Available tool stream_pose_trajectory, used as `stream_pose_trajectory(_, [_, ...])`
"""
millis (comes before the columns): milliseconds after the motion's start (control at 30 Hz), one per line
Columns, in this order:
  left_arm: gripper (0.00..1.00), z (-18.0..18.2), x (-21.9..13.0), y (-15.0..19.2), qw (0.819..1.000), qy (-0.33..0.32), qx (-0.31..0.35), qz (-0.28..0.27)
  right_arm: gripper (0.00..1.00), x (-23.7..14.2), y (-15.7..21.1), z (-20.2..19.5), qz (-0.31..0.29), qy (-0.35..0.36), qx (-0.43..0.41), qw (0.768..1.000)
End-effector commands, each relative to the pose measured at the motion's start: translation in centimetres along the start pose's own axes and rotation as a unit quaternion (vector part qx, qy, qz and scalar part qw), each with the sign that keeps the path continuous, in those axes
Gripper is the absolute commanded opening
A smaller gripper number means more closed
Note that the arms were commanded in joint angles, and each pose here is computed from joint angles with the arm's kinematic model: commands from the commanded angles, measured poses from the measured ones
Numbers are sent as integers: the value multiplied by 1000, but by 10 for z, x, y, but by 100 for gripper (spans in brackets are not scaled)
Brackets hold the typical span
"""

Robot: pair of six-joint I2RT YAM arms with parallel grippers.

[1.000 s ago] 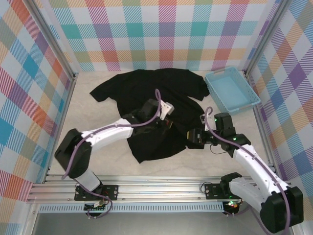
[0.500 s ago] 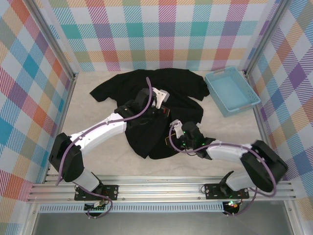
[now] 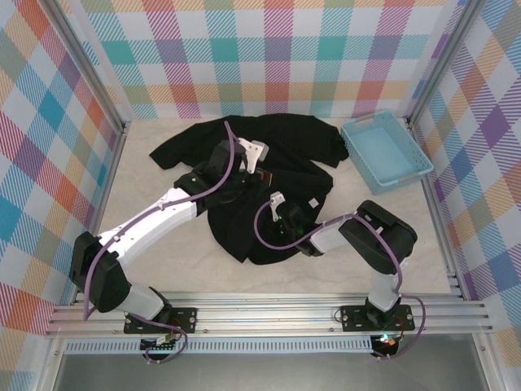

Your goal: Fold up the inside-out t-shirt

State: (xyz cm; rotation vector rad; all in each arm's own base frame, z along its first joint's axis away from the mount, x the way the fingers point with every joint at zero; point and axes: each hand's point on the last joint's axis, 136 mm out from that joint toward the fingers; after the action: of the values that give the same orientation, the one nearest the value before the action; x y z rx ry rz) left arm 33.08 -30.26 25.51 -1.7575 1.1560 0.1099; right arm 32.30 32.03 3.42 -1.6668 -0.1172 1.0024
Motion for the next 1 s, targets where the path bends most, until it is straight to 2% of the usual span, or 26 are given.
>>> stream_pose_trajectory(0, [0, -25, -24, -21, 999, 46, -10, -23, 18, 12, -11, -14, 6, 44, 20, 999])
stream_pose_trajectory(100, [0, -36, -31, -23, 997, 71, -18, -24, 18, 21, -16, -26, 19, 73, 27, 997])
stream_pose_trajectory(133, [0, -42, -35, -31, 996, 84, -17, -39, 18, 24, -18, -28, 23, 79, 25, 996])
stream_pose_trajectory(300, [0, -58, -48, -38, 992, 115, -15, -47, 19, 37, -21, -37, 32, 79, 48, 995])
stream_pose_trajectory(433, [0, -66, -60, -40, 989, 135, -14, -59, 20, 42, -24, -52, 24, 59, 92, 994])
stream_pose_trajectory(667, [0, -50, -67, -42, 993, 91, -3, -79, 23, 29, -41, -47, -18, -24, 99, 995])
stream_pose_trajectory(967, [0, -92, -78, -33, 980, 187, 17, -60, 26, 42, -55, -56, 1, -4, 130, 991])
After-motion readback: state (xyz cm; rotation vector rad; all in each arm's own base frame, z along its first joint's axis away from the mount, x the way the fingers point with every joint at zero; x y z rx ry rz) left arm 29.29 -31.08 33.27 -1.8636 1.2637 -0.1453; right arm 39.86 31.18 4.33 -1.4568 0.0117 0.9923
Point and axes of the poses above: each hand's point on the last joint's axis, 136 mm out from that joint toward the fingers, its own x axis out along the fingers, its own z axis along the line the jaws close on, y = z × x, and after that the axes turned 14 degrees about -x, right-handed
